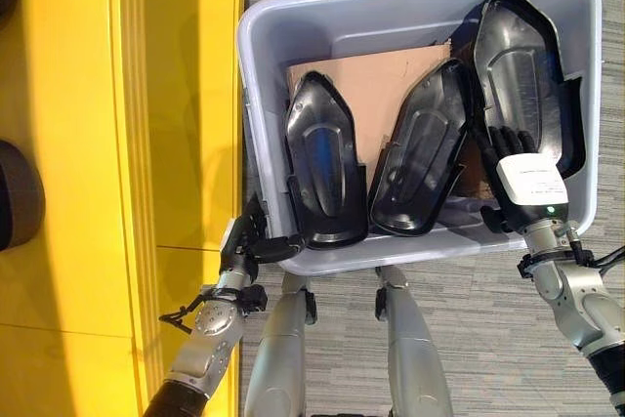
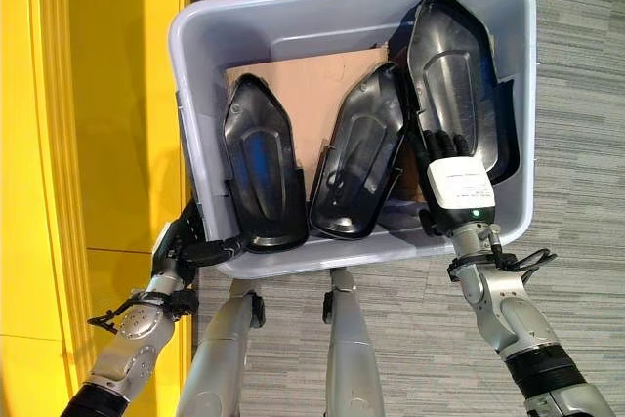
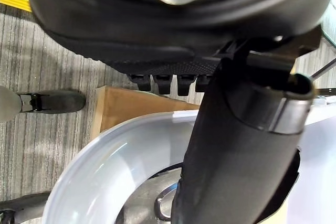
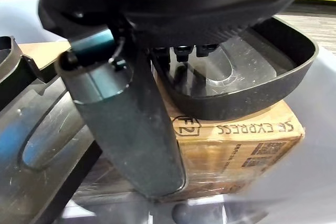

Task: Move parts from the plastic box to the shelf.

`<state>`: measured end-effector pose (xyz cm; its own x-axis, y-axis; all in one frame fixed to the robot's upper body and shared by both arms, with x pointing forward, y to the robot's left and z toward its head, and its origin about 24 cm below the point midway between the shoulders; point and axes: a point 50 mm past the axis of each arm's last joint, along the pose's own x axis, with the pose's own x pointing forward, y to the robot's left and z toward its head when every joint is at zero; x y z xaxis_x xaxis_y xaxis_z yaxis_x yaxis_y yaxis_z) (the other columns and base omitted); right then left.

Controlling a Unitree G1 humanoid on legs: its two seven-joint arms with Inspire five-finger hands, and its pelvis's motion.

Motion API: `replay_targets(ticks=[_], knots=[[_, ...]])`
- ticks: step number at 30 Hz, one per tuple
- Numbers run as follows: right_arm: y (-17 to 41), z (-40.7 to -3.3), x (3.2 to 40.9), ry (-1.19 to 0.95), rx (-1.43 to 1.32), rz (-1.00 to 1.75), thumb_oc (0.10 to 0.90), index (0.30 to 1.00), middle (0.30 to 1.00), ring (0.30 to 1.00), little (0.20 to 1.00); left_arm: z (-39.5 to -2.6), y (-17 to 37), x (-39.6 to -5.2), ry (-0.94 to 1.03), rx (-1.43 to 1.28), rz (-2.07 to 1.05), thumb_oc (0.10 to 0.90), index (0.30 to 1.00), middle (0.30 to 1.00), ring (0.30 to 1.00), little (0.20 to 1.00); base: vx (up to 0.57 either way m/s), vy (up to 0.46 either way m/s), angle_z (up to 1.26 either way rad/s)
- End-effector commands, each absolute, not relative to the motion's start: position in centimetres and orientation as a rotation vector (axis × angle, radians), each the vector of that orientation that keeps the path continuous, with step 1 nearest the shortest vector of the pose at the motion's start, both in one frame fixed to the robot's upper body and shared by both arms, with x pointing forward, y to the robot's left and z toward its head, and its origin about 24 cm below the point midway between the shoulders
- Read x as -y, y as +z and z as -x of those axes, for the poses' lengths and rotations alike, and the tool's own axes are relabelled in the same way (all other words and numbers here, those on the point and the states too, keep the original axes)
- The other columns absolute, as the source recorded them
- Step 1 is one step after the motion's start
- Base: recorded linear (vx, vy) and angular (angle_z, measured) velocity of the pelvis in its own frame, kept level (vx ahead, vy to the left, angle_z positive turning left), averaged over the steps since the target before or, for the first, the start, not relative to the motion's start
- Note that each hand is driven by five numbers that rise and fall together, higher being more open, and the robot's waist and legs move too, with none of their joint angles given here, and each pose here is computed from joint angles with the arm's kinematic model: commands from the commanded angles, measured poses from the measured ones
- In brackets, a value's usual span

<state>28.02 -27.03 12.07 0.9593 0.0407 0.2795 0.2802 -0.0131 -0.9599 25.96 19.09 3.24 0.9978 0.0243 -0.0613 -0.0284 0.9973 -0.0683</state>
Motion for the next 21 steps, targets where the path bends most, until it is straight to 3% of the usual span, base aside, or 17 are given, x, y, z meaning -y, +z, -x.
replay_targets(ticks=[1,21], knots=[[15.8,-27.7,29.1,-0.390,0.333,1.629,0.900,1.000,1.000,1.000,1.000,-25.4,3.0,-20.5,0.114,-0.045,0.035,0.900,1.000,1.000,1.000,1.000,0.08,0.012,0.00],[19.1,-24.1,26.7,-0.407,0.596,1.501,0.900,1.000,1.000,1.000,1.000,-25.0,3.3,-20.8,0.130,-0.041,0.019,0.900,1.000,1.000,1.000,1.000,-0.01,0.001,0.00]])
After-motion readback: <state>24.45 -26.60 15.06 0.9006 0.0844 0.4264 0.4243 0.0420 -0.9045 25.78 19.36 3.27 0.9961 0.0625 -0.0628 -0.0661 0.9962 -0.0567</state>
